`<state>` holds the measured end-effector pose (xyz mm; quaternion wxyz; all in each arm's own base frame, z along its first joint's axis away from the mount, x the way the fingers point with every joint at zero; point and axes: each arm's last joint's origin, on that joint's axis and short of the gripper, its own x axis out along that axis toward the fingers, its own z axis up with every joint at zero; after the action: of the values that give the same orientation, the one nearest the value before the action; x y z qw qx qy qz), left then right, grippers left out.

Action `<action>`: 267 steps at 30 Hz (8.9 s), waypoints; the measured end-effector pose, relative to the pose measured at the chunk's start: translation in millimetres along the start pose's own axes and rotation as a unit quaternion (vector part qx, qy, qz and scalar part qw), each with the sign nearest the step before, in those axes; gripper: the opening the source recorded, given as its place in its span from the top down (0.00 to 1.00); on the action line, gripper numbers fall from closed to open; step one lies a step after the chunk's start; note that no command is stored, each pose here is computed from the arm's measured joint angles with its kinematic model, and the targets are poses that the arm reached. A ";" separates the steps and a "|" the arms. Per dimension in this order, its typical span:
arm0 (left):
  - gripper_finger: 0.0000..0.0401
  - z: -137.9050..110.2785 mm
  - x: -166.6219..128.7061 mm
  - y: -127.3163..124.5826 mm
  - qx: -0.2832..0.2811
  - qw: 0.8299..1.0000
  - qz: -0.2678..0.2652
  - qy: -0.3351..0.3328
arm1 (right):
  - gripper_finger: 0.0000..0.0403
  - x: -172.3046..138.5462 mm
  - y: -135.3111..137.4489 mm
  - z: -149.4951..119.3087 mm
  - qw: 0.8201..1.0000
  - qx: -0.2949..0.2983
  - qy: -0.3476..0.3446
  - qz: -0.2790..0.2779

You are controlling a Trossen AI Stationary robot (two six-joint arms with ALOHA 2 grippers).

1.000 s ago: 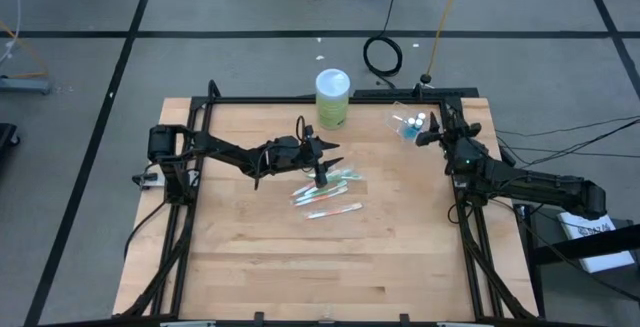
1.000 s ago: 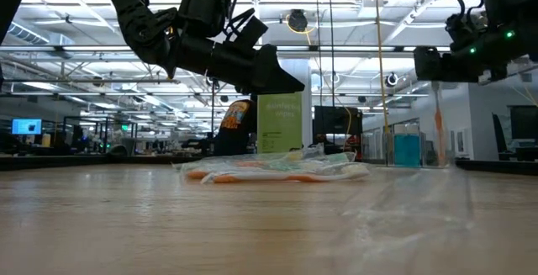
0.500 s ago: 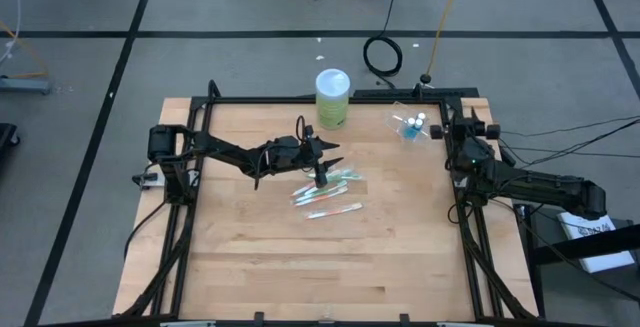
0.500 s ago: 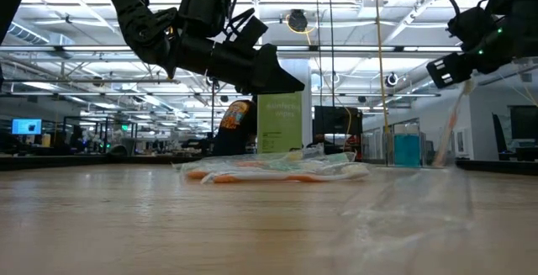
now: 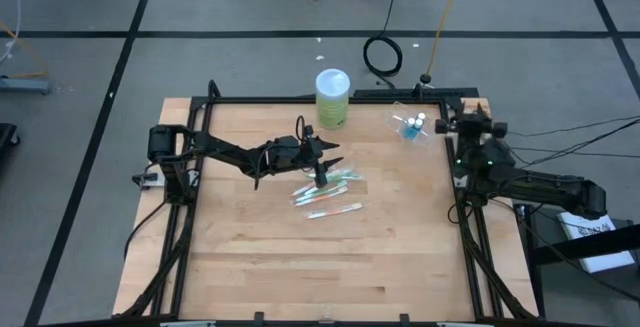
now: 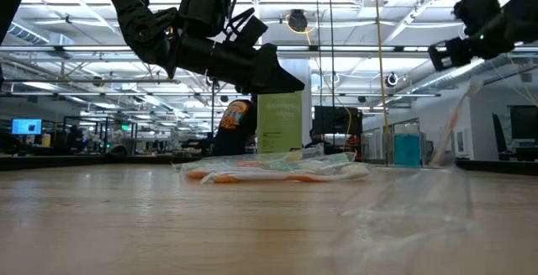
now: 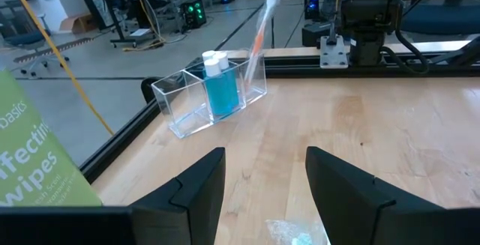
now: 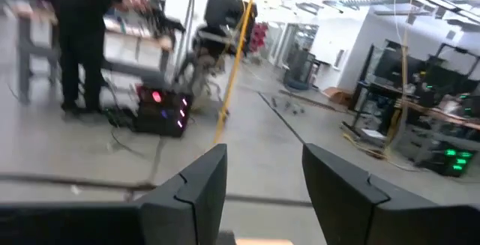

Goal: Pick & Place toothbrushing station
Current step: Put the orange toothbrush into the transparent organizer, then adjust the orange toothbrush into the transparent organizer

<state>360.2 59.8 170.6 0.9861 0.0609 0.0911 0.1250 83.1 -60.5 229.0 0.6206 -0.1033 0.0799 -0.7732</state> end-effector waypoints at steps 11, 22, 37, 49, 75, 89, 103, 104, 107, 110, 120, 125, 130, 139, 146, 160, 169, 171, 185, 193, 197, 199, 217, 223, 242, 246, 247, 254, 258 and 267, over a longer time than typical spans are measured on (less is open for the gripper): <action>0.52 -2.8 -3.7 0.1 0.020 0.999 -0.007 0.046 | 0.59 -9.0 -1.2 18.4 0.973 0.127 -0.125 0.148; 0.52 31.7 -30.6 -11.5 0.025 0.968 -0.080 0.237 | 0.60 -25.7 21.8 21.5 0.888 0.151 -0.192 0.388; 0.52 -24.7 -40.6 -43.2 -0.056 0.910 -0.024 0.410 | 0.60 -31.2 29.8 25.4 0.876 0.151 -0.190 0.418; 0.58 -37.4 -38.6 -51.9 -0.063 0.900 -0.018 0.432 | 0.61 -31.2 29.9 25.7 0.875 0.154 -0.190 0.418; 0.99 18.4 -60.3 -39.4 -0.017 0.939 -0.034 0.343 | 0.62 -31.3 30.9 24.8 0.876 0.147 -0.188 0.419; 0.99 83.6 -51.6 14.9 0.071 0.991 -0.096 0.052 | 0.53 -35.8 56.6 24.9 0.855 0.078 -0.161 0.486; 1.00 55.3 -7.1 43.1 0.031 0.987 -0.143 -0.060 | 0.45 -42.9 94.0 37.8 0.743 0.199 -0.162 0.619; 1.00 53.5 -4.7 41.8 0.032 0.987 -0.143 -0.066 | 0.46 -43.1 97.0 36.2 0.743 0.196 -0.161 0.619; 1.00 50.7 -0.6 40.2 0.028 0.986 -0.143 -0.081 | 0.47 -42.5 102.7 33.8 0.743 0.197 -0.163 0.618; 1.00 52.2 -0.8 40.8 0.023 0.986 -0.141 -0.087 | 0.48 -41.6 105.6 34.0 0.721 0.216 -0.167 0.637; 0.99 51.6 -0.7 40.7 0.021 0.986 -0.141 -0.083 | 0.48 -42.9 123.0 41.9 0.678 0.232 -0.158 0.679; 0.99 49.5 -0.4 40.4 0.020 0.987 -0.140 -0.072 | 0.56 -42.8 127.4 43.8 0.679 0.230 -0.157 0.679; 0.99 48.0 -0.2 40.7 0.020 0.988 -0.139 -0.065 | 0.69 -42.7 127.1 44.4 0.680 0.230 -0.160 0.678; 0.98 47.2 -0.1 41.0 0.021 0.988 -0.137 -0.060 | 0.93 -42.7 127.6 43.5 0.685 0.214 -0.169 0.675; 0.98 47.0 0.0 40.2 0.011 0.989 -0.134 -0.057 | 0.97 -41.5 128.1 42.3 0.703 0.206 -0.165 0.660; 0.58 51.8 -2.1 20.5 0.033 0.996 -0.068 -0.040 | 0.98 -28.5 81.5 47.8 0.844 0.120 -0.103 0.512; 0.49 48.5 -1.9 20.3 0.039 0.997 -0.067 -0.023 | 0.98 -19.5 45.7 40.2 0.931 0.080 -0.041 0.353; 0.49 48.0 -1.9 20.2 0.039 0.997 -0.067 -0.020 | 0.98 -19.1 38.8 39.0 0.936 0.080 -0.034 0.340; 0.50 44.2 -1.8 20.5 0.047 0.997 -0.062 -0.001 | 0.98 -16.7 12.9 17.2 0.958 0.078 0.038 0.275; 0.50 44.2 -1.8 20.5 0.045 0.997 -0.062 0.000 | 0.98 -13.0 16.0 -3.9 0.964 0.084 0.074 0.243; 0.50 44.2 -1.8 20.5 0.044 0.997 -0.062 0.000 | 0.98 -11.6 18.5 -15.0 0.963 0.098 0.087 0.236; 0.50 44.2 -1.8 20.5 0.044 0.997 -0.062 0.000 | 0.98 -11.7 20.6 -20.7 0.958 0.106 0.097 0.248; 0.50 44.0 -1.8 20.5 0.041 0.997 -0.062 0.000 | 0.95 -7.8 28.2 -58.6 0.958 0.126 0.116 0.230; 0.50 43.3 -1.8 20.4 0.041 0.997 -0.063 0.004 | 0.95 -7.7 28.5 -58.5 0.958 0.127 0.113 0.231; 0.50 42.3 -1.7 20.2 0.042 0.997 -0.064 0.009 | 0.59 -6.6 29.5 -42.9 0.958 0.122 0.057 0.252; 0.50 42.3 -1.7 20.2 0.042 0.997 -0.064 0.009 | 0.56 -5.7 27.7 -30.5 0.960 0.126 0.013 0.251; 0.50 42.3 -1.7 20.2 0.042 0.997 -0.064 0.009 | 0.55 -5.4 26.6 -26.3 0.959 0.132 -0.001 0.249; 0.50 42.3 -1.7 20.2 0.042 0.997 -0.064 0.009 | 0.57 -4.3 17.4 0.0 0.968 0.129 -0.052 0.211; 0.49 42.2 -1.8 20.2 0.042 0.997 -0.064 0.009 | 0.59 -10.5 14.3 22.7 0.960 0.116 -0.035 0.252; 0.50 41.8 -1.8 20.1 0.047 0.997 -0.064 0.011 | 0.63 -29.2 -2.6 55.9 0.844 0.109 0.171 0.496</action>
<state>361.9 74.7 214.5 0.9870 0.1001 0.1116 0.0574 101.2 -31.2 281.8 0.9050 0.1525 0.1403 -0.3716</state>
